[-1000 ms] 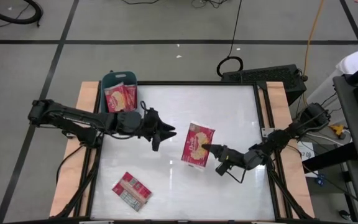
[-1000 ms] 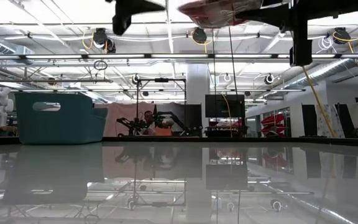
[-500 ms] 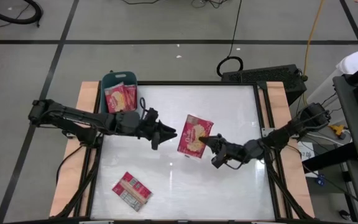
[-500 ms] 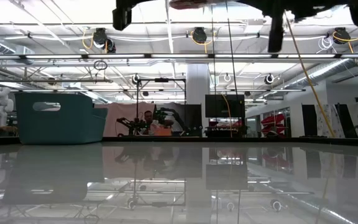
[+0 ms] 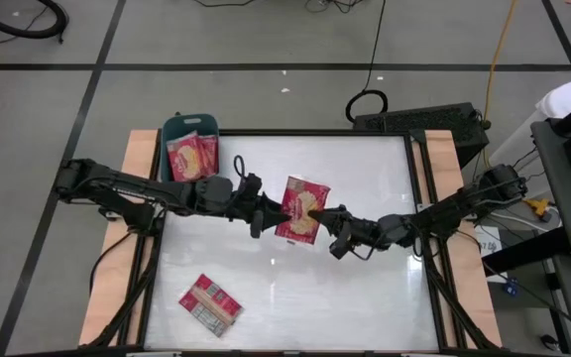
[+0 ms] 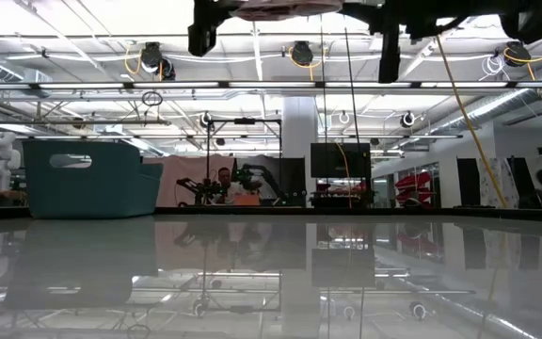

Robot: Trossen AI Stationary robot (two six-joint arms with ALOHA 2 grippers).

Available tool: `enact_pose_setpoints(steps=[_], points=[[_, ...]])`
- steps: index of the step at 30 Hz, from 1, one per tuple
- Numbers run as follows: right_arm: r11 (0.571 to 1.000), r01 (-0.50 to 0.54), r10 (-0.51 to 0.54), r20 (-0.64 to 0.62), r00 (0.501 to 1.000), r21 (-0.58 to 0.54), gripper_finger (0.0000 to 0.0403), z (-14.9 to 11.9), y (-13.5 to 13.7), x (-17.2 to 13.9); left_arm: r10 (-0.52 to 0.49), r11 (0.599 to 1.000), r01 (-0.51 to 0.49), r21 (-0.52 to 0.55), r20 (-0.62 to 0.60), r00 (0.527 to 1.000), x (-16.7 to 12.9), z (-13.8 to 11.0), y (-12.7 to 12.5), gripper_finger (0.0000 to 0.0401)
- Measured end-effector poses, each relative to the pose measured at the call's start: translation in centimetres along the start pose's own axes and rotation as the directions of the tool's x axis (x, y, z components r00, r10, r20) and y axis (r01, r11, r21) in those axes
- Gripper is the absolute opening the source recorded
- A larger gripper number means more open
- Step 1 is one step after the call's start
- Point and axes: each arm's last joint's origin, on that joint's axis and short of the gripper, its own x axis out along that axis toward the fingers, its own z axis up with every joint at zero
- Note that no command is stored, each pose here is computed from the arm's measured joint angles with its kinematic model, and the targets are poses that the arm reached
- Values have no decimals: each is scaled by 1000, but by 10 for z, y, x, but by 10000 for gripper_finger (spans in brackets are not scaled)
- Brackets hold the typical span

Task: Sort popcorn bags into baskets
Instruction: Stack the red popcorn bag on top of the other red popcorn bag into the blue bin

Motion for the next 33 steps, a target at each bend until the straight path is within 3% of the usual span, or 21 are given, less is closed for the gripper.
enact_pose_setpoints(steps=[5,13,22,27,33], points=[[1000,10,-10,10,1000,8,15,-1,2,2,8,1000,-8,-5,11,1000,0,4,4,157],[996,-16,14,14,1000,83,29,-1,5,3,45,999,-45,-5,8,999,0,10,14,26],[973,-34,31,17,999,230,112,0,6,3,-20,999,19,-48,-39,999,-3,24,26,25],[892,-77,88,-4,996,445,143,1,10,3,-25,998,22,-56,-57,998,-17,40,37,18],[761,-91,126,-9,992,642,159,3,22,-3,133,990,-136,-30,-72,988,-48,57,57,18]])
